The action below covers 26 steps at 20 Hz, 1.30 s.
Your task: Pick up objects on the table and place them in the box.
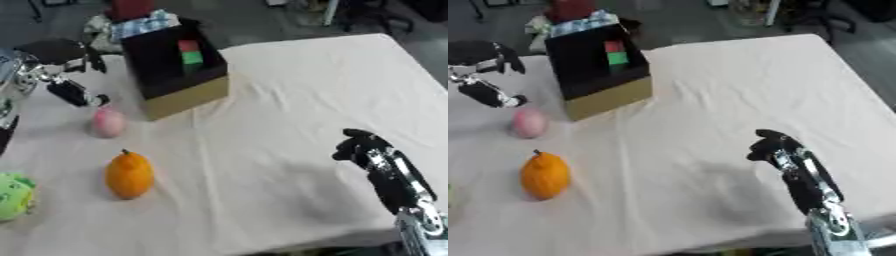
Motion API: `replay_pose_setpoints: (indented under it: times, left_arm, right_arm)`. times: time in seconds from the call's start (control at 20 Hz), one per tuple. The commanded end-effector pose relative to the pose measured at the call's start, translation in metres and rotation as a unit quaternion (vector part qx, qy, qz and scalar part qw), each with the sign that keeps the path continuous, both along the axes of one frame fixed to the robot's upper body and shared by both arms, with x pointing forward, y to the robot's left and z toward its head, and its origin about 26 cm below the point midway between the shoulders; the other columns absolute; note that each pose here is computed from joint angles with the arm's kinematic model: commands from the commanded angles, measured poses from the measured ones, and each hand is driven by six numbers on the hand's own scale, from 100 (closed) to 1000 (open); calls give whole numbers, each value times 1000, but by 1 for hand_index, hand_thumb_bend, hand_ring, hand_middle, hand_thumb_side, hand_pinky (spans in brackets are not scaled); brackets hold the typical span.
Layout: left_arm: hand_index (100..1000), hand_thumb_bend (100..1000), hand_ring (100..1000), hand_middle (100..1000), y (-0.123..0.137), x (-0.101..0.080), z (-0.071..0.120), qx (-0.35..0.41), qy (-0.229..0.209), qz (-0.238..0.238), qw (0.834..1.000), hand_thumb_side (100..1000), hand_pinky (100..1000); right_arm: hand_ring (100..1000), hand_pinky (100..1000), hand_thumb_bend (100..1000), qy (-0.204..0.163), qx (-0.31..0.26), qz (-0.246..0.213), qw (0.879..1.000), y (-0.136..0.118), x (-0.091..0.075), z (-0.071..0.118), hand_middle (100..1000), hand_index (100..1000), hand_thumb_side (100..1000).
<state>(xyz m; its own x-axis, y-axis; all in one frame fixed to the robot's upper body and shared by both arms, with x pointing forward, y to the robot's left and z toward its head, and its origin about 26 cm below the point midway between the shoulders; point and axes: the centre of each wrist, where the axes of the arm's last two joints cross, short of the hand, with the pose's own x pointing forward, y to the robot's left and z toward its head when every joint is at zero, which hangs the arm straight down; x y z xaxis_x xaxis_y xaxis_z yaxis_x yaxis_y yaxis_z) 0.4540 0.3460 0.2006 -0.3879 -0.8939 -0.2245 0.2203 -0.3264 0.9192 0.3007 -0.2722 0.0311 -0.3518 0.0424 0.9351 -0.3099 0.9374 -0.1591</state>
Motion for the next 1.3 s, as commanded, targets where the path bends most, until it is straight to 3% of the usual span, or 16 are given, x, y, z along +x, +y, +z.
replay_pose_setpoints:
  times: [0.05,0.55,0.75,1.1,1.3]
  left_arm:
    - [765,383,617,651,22,-3,10,2,31,9,999,474,742]
    - [772,353,616,651,-4,5,-1,-44,130,-7,991,502,742]
    - [773,357,620,657,-11,6,-5,-30,150,-5,988,460,739]
    - [684,292,536,552,-18,4,0,17,103,-2,995,148,681]
    - [606,280,475,473,-21,3,5,36,60,-7,998,100,628]
  right_arm:
    - [609,696,100,-13,-12,5,1000,-3,3,8,587,801,712]
    - [608,696,100,-13,-12,3,1000,-3,3,7,587,801,713]
    - [608,696,100,-12,-12,3,1000,-3,3,7,587,801,714]
    - [608,696,100,-11,-12,3,1000,-3,2,6,587,801,715]
    - [608,696,100,-11,-12,3,1000,-3,2,6,586,801,716]
